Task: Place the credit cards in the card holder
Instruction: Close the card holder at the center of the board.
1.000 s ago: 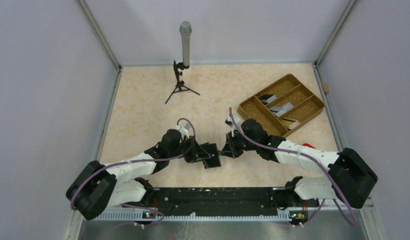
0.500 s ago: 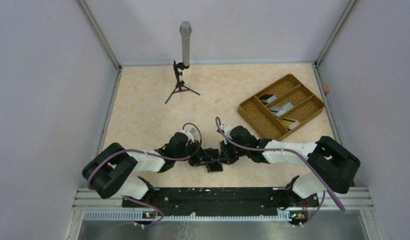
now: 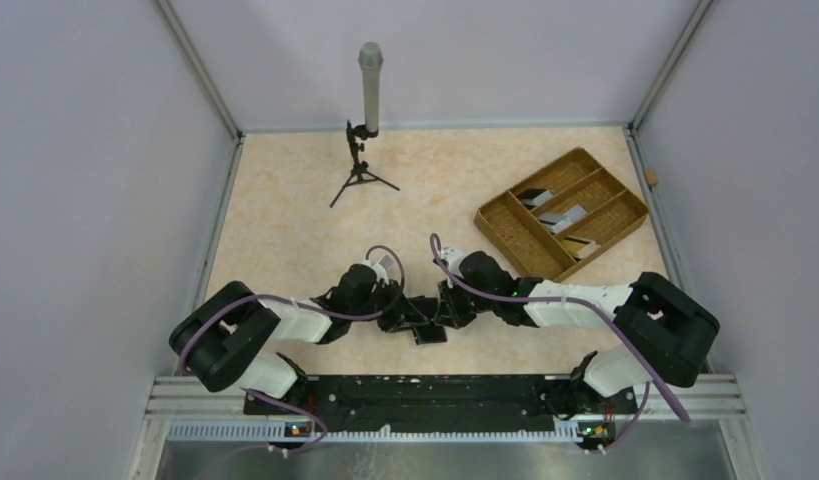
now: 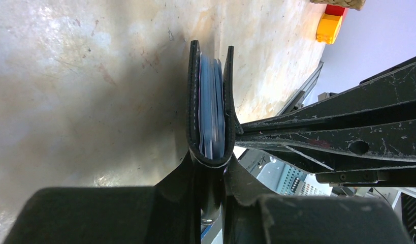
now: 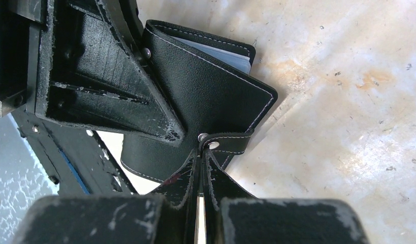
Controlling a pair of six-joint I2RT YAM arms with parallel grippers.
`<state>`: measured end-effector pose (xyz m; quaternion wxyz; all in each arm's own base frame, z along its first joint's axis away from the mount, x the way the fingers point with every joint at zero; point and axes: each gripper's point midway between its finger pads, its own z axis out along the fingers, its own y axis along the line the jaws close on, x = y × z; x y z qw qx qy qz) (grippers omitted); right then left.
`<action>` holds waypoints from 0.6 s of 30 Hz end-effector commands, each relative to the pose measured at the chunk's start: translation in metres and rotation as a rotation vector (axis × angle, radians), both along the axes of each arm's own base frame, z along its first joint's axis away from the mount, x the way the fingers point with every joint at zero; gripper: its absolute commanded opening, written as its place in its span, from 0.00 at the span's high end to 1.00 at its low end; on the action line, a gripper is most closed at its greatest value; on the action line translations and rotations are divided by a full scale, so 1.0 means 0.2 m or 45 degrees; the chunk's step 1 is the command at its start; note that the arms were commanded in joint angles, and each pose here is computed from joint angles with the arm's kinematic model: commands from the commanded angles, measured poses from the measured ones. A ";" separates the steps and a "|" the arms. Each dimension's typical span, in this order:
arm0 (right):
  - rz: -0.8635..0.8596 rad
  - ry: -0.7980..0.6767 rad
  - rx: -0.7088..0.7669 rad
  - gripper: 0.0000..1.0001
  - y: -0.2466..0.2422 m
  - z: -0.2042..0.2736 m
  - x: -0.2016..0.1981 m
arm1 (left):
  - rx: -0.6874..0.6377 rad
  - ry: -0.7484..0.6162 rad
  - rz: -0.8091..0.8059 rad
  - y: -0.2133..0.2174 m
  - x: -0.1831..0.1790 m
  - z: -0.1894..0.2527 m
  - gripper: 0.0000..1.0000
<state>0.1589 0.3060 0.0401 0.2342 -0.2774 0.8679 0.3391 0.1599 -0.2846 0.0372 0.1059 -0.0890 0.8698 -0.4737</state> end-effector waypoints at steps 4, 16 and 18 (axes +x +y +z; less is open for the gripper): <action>0.116 -0.056 0.140 1.00 0.08 0.10 -0.04 | 0.135 0.002 0.014 0.04 0.01 -0.10 1.00; 0.129 -0.091 0.176 1.00 0.09 0.13 -0.05 | 0.170 0.004 -0.002 0.05 0.00 -0.11 1.00; 0.127 -0.102 0.184 1.00 0.09 0.14 -0.04 | 0.173 0.007 -0.006 0.05 0.00 -0.11 1.00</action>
